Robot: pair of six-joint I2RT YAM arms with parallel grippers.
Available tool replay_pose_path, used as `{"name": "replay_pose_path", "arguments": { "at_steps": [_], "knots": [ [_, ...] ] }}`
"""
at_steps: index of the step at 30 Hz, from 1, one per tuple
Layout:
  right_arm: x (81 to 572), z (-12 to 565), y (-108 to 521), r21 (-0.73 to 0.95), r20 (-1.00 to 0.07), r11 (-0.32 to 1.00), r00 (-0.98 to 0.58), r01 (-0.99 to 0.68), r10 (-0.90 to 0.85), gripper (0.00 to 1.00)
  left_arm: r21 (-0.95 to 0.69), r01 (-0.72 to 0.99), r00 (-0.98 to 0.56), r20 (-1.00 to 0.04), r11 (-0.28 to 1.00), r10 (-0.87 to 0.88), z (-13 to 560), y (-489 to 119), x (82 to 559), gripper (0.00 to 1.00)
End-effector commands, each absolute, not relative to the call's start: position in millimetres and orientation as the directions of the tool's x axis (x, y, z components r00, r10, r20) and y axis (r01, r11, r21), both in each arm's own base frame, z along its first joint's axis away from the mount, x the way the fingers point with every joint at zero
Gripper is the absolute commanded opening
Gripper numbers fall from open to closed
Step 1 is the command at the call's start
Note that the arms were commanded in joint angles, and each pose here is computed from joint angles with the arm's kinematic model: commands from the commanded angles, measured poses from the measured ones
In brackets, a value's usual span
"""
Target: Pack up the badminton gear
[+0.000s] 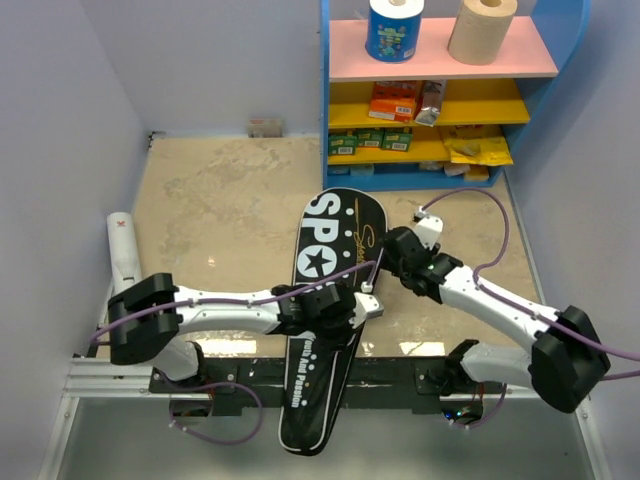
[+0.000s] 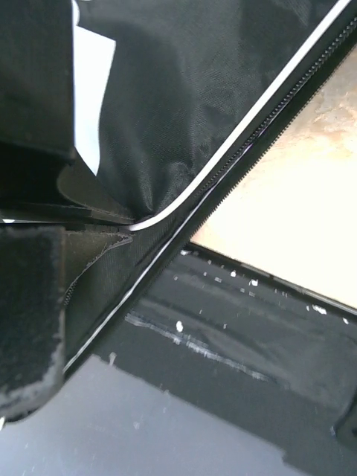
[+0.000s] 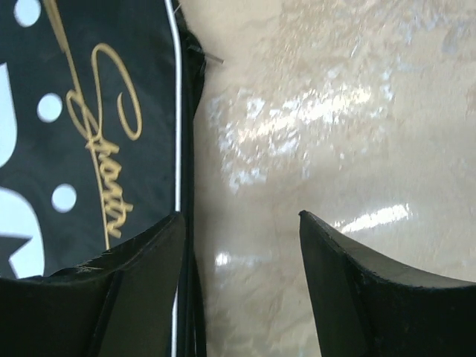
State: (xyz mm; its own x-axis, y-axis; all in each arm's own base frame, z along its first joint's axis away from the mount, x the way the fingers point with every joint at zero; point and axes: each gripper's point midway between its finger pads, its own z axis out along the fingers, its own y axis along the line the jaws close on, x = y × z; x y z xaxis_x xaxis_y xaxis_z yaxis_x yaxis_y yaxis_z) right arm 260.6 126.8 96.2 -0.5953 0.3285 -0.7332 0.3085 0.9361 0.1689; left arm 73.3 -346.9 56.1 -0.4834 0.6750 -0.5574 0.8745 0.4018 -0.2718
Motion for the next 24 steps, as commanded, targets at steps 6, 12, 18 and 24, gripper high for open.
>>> {"name": "replay_pose_path", "arguments": {
  "at_steps": [6,12,18,24],
  "knots": [
    [337.8,90.3,114.9,0.215,-0.717,0.945,-0.617,0.247,0.325,0.64,-0.060,0.880,-0.412,-0.591,0.471,0.693,47.6,-348.3,124.2,0.00],
    [352.1,72.1,114.1,0.110,-0.698,0.984,-0.694,0.138,0.175,0.60,-0.066,0.856,-0.442,-0.607,0.512,0.661,57.3,-335.5,123.1,0.00],
    [352.7,70.9,109.7,0.000,-0.685,1.000,-0.728,0.027,0.019,0.55,-0.040,0.767,-0.533,-0.595,0.640,0.602,57.4,-305.0,135.0,0.00],
    [352.6,66.5,113.3,-0.043,-0.639,0.997,-0.766,-0.063,-0.076,0.49,-0.034,0.722,-0.577,-0.580,0.691,0.575,50.3,-281.5,137.8,0.00]
  ]
}}
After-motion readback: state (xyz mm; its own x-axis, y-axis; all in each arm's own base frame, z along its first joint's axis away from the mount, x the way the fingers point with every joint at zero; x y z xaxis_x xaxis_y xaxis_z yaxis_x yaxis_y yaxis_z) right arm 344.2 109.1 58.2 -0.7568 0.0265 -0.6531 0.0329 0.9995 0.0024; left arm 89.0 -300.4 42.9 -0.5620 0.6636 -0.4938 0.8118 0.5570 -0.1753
